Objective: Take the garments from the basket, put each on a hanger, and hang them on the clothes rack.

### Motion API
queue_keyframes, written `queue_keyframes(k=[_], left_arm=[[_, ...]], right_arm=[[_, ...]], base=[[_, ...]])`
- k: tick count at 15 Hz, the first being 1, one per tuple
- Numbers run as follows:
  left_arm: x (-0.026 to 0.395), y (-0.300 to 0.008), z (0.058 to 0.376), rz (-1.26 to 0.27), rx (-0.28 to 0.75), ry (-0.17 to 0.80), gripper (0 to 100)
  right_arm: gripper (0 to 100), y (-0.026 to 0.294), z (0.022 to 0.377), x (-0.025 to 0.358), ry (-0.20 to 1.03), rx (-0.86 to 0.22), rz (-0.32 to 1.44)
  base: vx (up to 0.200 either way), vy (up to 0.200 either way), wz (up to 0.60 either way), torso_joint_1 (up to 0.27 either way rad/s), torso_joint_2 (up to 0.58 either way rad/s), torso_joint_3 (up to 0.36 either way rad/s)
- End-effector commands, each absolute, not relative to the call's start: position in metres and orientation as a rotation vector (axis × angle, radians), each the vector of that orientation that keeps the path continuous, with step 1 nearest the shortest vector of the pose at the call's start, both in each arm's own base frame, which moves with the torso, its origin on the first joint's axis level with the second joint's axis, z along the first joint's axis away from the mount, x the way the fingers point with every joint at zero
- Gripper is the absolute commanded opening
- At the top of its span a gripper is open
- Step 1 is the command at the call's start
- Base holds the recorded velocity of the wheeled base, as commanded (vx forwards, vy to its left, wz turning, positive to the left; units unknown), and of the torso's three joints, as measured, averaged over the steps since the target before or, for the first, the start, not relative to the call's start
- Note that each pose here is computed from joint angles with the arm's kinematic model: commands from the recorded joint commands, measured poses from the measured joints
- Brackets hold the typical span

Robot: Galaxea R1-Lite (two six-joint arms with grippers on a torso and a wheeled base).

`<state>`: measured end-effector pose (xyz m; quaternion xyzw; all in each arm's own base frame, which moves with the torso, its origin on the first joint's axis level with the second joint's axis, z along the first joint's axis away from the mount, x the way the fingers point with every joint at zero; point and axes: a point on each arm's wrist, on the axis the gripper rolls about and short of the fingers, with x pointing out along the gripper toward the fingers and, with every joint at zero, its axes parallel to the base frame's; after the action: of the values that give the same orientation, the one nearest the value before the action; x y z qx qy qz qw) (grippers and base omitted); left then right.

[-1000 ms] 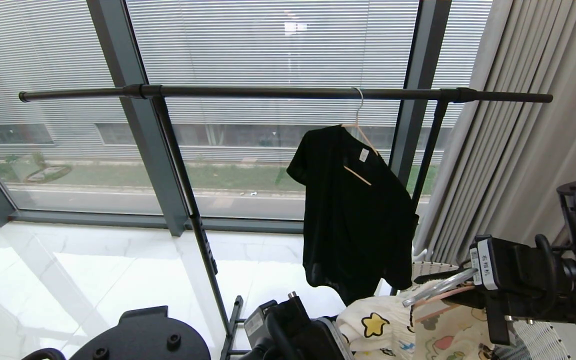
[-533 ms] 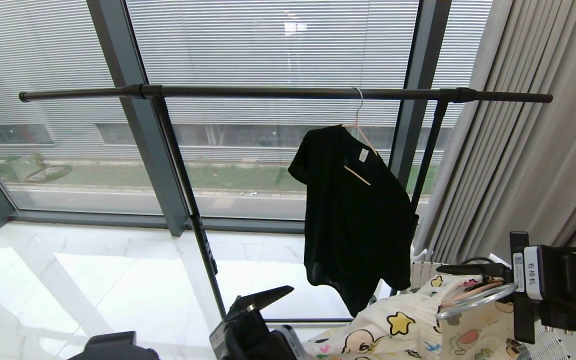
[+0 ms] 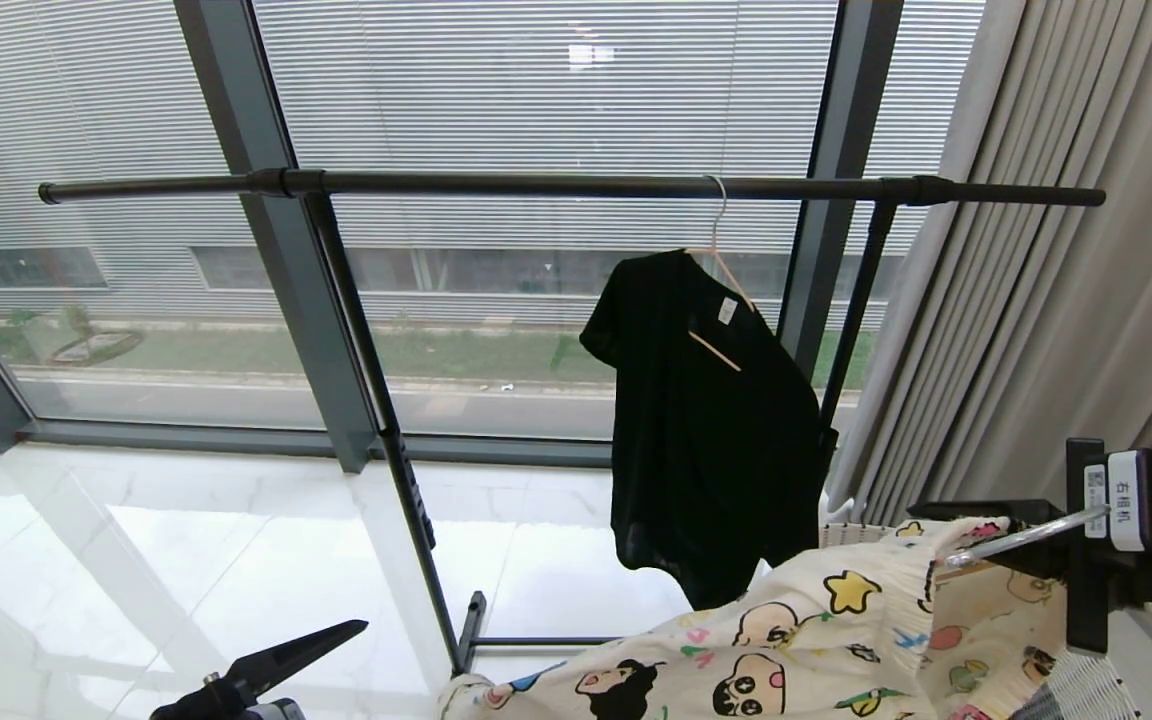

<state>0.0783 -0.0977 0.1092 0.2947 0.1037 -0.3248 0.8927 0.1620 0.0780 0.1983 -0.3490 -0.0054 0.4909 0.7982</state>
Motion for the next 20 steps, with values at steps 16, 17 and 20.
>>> queue_keyframes(k=[16, 17, 20], left_arm=[[0.093, -0.108, 0.100, -0.672, 0.554, 0.312, 0], [0.092, -0.098, 0.096, -0.633, 0.551, 0.329, 0], [0.092, -0.085, 0.093, -0.570, 0.548, 0.354, 0]], right_arm=[[0, 0.079, 0.206, 0.153, -0.058, -0.753, 1.057], [0, 0.076, 0.206, 0.154, -0.053, -0.752, 1.040], [0, 0.073, 0.207, 0.156, -0.046, -0.749, 1.019]], base=[[0.000, 0.000, 0.00, 0.000, 0.00, 0.000], [0.000, 0.000, 0.00, 0.000, 0.00, 0.000], [0.000, 0.000, 0.00, 0.000, 0.00, 0.000]])
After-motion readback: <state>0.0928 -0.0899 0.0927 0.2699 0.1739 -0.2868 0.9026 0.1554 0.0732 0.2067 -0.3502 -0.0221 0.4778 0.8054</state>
